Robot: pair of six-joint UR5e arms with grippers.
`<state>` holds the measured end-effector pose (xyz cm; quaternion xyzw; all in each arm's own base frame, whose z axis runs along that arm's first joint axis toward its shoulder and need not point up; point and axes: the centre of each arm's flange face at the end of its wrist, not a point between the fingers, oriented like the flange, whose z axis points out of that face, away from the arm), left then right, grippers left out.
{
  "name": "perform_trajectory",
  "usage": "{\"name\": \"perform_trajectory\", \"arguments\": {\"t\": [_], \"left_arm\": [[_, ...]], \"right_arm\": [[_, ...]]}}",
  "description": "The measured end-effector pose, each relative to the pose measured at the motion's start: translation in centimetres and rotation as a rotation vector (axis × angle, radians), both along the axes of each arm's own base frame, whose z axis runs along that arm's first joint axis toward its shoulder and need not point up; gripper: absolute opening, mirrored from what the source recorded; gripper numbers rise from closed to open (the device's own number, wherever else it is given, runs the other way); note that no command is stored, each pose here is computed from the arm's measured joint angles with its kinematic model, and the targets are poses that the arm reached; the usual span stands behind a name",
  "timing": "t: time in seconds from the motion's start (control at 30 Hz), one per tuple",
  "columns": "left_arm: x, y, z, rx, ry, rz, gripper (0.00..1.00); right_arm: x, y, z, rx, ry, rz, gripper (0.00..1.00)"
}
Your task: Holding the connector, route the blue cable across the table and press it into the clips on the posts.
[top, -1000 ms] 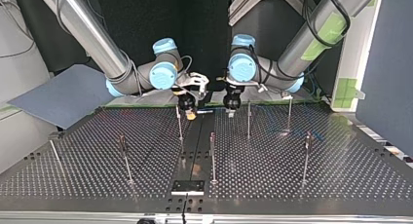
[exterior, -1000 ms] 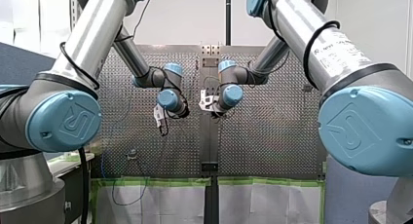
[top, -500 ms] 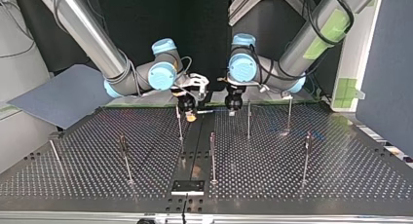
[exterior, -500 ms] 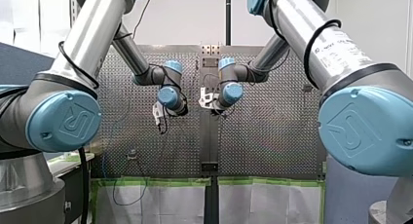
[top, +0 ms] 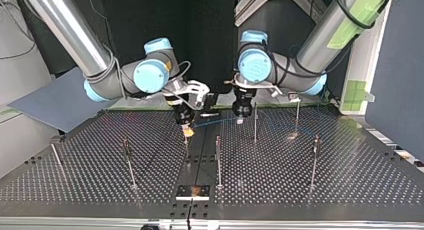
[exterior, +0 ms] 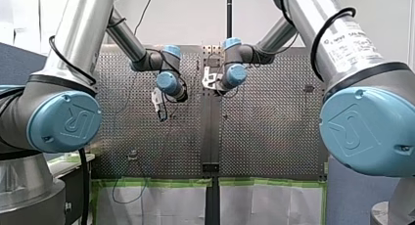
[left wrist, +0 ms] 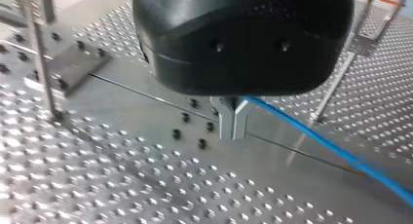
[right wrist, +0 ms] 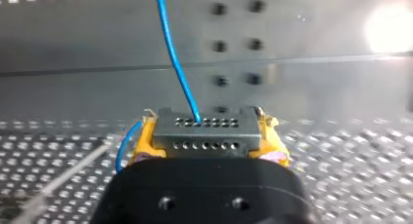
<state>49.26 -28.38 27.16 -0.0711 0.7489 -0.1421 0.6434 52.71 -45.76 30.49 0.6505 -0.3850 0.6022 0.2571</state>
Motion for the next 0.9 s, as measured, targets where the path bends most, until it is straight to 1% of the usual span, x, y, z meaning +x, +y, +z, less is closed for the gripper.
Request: {"name": "perform_trajectory", "arguments": {"t": [0.13, 0.27, 0.37, 0.57, 0.67, 0.8, 0.9], "left_arm": [[-0.4, 0.2, 1.8, -0.007, -0.017, -0.002, 0.00], [-0.8, 0.4, 4.0, -0.013, -0.035, -0.001, 0.00], [-1.0, 0.4, 6.1, -0.019, -0.056, -0.004, 0.00], [-2.0, 0.5, 9.7, -0.027, -0.090, -0.007, 0.00], [-2.5, 0.6, 11.3, -0.038, -0.115, -0.009, 0.00], [-3.1, 0.7, 13.6, -0.052, -0.148, -0.014, 0.00], [-3.7, 0.8, 15.0, -0.056, -0.162, -0.017, 0.00]], "right_arm": [[-0.9, 0.0, 2.1, -0.009, -0.018, -0.011, 0.00], [-1.8, 0.1, 4.1, -0.015, -0.028, -0.021, 0.00], [-2.5, 0.3, 5.7, -0.023, -0.034, -0.027, 0.00], [-3.4, 1.1, 8.8, -0.051, -0.057, -0.029, 0.00], [-3.8, 1.7, 10.5, -0.066, -0.070, -0.018, 0.00], [-4.2, 2.9, 13.0, -0.086, -0.089, 0.011, 0.00], [-4.3, 3.5, 13.9, -0.095, -0.097, 0.028, 0.00]]}}
